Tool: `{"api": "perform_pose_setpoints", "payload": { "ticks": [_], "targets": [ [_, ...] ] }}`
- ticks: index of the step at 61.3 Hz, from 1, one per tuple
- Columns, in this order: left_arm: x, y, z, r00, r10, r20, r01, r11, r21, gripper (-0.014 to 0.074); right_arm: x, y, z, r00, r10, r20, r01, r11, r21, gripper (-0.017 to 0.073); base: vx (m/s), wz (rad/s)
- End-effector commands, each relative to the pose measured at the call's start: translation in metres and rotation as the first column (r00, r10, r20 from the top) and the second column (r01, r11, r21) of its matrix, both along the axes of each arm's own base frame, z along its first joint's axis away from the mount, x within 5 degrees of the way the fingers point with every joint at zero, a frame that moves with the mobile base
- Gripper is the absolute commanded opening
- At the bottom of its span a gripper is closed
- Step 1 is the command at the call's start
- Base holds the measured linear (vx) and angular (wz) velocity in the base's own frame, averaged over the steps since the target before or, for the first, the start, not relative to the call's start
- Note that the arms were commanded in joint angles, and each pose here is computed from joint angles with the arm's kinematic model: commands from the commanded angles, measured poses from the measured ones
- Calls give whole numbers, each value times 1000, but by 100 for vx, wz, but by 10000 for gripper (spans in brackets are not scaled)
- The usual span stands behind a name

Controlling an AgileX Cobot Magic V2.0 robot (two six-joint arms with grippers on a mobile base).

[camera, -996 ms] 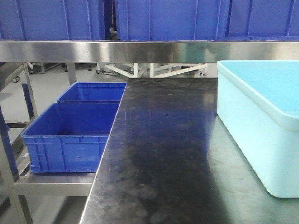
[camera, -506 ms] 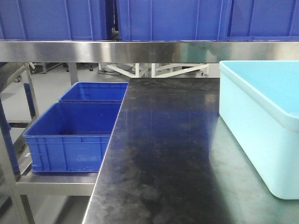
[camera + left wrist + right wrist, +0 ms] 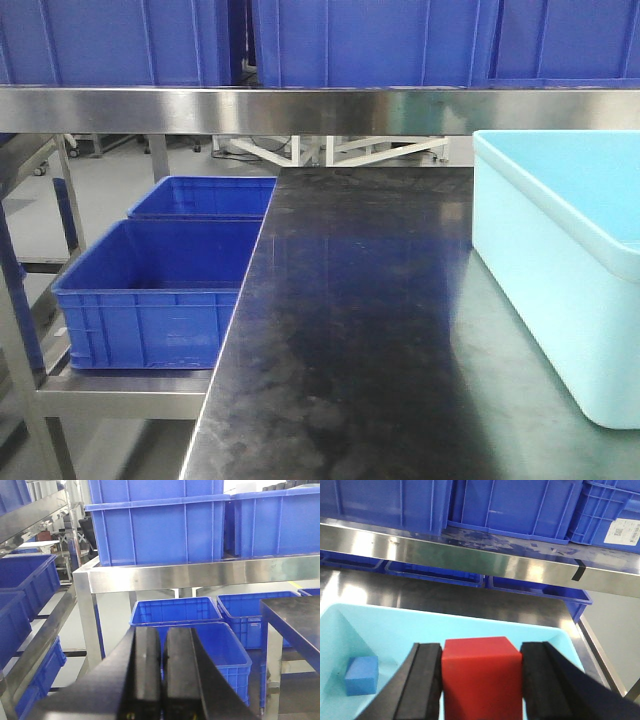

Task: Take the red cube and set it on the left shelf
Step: 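Lift the red cube with the right gripper up out of the bin, then drive the base away from the table holding the red cube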

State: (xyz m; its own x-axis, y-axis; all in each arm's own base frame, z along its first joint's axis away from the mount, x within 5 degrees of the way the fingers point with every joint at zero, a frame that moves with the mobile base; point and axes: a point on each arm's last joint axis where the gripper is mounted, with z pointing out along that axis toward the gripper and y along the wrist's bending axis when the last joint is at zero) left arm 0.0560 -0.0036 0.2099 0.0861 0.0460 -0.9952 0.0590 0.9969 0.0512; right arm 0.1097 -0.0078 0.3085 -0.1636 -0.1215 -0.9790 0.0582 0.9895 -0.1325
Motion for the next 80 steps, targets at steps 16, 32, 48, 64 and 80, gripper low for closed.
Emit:
{"api": "perform_pose_setpoints", "payload": {
  "ticks": [16, 32, 48, 64, 80],
  "targets": [
    [1, 1, 0, 999, 5, 52, -5, 1000, -8, 106, 0, 1, 16, 995, 14, 103, -12, 1000, -23, 52, 0, 0],
    [1, 1, 0, 999, 5, 52, -5, 1000, -8, 106, 0, 1, 16, 995, 14, 103, -12, 1000, -23, 52, 0, 0],
    [1, 1, 0, 999, 5, 52, -5, 1000, -8, 106, 0, 1, 16, 995, 14, 103, -12, 1000, -23, 52, -2, -6],
    [1, 1, 0, 999, 5, 52, -5, 1000, -8, 106, 0, 1, 16, 995, 14, 103, -12, 1000, -23, 52, -5, -6],
    [1, 1, 0, 999, 5, 52, -5, 1000, -8, 106, 0, 1, 16, 995, 14, 103, -12, 1000, -23, 52, -9, -5]
  ]
}}
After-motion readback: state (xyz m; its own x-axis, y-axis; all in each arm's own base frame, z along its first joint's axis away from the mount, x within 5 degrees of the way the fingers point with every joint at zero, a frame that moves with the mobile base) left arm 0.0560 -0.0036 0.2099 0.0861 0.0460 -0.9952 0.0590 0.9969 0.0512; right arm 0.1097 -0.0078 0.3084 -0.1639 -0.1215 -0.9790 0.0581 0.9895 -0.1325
